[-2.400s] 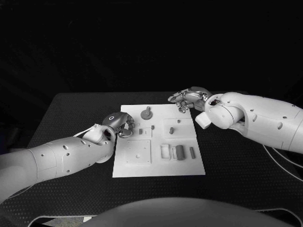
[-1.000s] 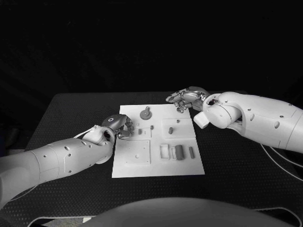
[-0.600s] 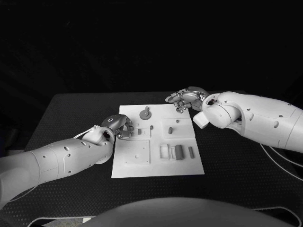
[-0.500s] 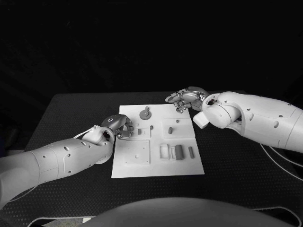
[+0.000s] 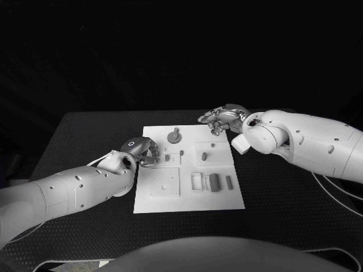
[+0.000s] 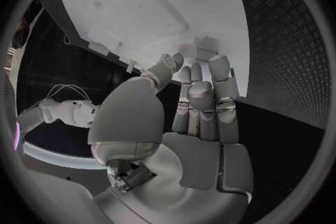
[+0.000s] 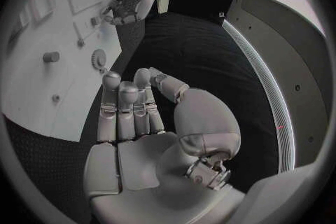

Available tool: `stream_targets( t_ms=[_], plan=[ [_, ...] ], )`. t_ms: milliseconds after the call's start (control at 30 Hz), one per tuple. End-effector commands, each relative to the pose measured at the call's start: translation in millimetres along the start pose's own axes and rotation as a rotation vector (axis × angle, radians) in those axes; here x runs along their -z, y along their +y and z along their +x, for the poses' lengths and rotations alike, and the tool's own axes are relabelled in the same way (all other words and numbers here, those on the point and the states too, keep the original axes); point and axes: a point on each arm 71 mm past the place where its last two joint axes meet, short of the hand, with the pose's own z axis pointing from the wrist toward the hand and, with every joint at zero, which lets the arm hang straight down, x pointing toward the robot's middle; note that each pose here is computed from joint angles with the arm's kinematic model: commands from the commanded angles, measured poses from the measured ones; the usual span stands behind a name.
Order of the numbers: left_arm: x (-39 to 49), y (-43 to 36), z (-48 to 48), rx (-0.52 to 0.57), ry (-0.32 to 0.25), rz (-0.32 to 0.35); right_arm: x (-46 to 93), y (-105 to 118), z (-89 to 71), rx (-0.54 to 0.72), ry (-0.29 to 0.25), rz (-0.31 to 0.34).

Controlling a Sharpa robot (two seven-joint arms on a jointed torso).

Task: Assemble the parts on the task board

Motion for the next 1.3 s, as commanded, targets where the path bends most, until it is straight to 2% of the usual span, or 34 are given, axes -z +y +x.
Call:
stream_targets(
  t_ms=[33,500,633,867,1100,1300],
  plan=[
    [0.5,-3.1,-2.1,0.034,-0.023,0.034,0.0,0.7,1.6,0.004,0.018,-0.013],
    [2.3,-1.2,-8.7,0.095,-0.055,0.032,0.2,0.3,1.4,0.004,0.019,-0.012],
    [-1.0,-1.9,-17.5,0.135,-0.079,0.032,0.2,0.2,1.3,0.004,0.019,-0.012],
    [-5.3,6.2,-33.4,0.246,-0.100,-0.025,0.4,-0.1,0.9,0.004,0.019,-0.011],
    [-4.9,15.4,-41.3,0.265,-0.066,-0.051,0.6,-0.1,1.0,0.004,0.022,-0.011],
    [-0.7,22.6,-43.2,0.231,0.022,-0.043,1.0,-0.5,0.3,0.004,0.022,-0.010]
  ],
)
